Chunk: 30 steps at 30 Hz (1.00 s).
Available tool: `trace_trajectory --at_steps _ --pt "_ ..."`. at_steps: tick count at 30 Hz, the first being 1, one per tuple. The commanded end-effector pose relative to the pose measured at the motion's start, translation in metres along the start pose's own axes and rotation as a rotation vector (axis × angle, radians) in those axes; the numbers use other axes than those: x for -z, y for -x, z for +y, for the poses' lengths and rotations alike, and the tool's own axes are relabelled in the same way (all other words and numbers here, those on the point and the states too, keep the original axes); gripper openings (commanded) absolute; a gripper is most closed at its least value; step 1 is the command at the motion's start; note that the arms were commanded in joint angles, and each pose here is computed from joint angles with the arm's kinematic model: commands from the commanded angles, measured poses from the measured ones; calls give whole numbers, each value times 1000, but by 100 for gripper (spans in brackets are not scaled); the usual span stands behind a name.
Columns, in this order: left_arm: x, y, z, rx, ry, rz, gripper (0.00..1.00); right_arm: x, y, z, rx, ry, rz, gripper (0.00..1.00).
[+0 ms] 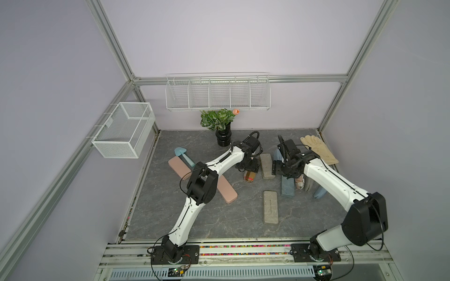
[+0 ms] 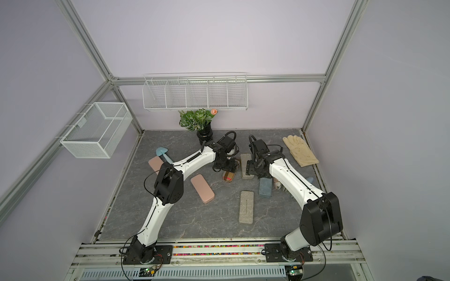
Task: Close the glasses case
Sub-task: Pick up the glasses case at the center of the board.
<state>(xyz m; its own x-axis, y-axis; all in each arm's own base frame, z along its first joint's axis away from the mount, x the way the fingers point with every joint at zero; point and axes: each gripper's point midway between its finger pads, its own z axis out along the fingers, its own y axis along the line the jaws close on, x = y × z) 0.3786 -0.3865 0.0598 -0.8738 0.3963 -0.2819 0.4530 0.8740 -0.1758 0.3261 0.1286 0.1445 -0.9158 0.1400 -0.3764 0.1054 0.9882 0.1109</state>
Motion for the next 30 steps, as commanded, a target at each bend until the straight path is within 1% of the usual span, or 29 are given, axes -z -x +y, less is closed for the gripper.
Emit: trace_trajectory --at_steps 1,11,13,19,24,30 --pt "-4 -1 -3 -19 3 14 86 -6 -4 2 -4 19 15 80" --pt "-15 4 -6 -27 4 28 85 -8 -7 1 -2 20 22 80" --pt "-16 4 -6 -30 5 29 82 -9 -7 0 -3 17 22 80" --pt "-20 3 -5 -34 9 40 80 -8 -5 0 -5 23 17 81" --pt "-19 4 -6 -34 5 35 70 -11 -7 1 -9 29 26 81" --pt "-25 1 -5 -31 7 47 70 -11 -7 2 -9 36 25 81"
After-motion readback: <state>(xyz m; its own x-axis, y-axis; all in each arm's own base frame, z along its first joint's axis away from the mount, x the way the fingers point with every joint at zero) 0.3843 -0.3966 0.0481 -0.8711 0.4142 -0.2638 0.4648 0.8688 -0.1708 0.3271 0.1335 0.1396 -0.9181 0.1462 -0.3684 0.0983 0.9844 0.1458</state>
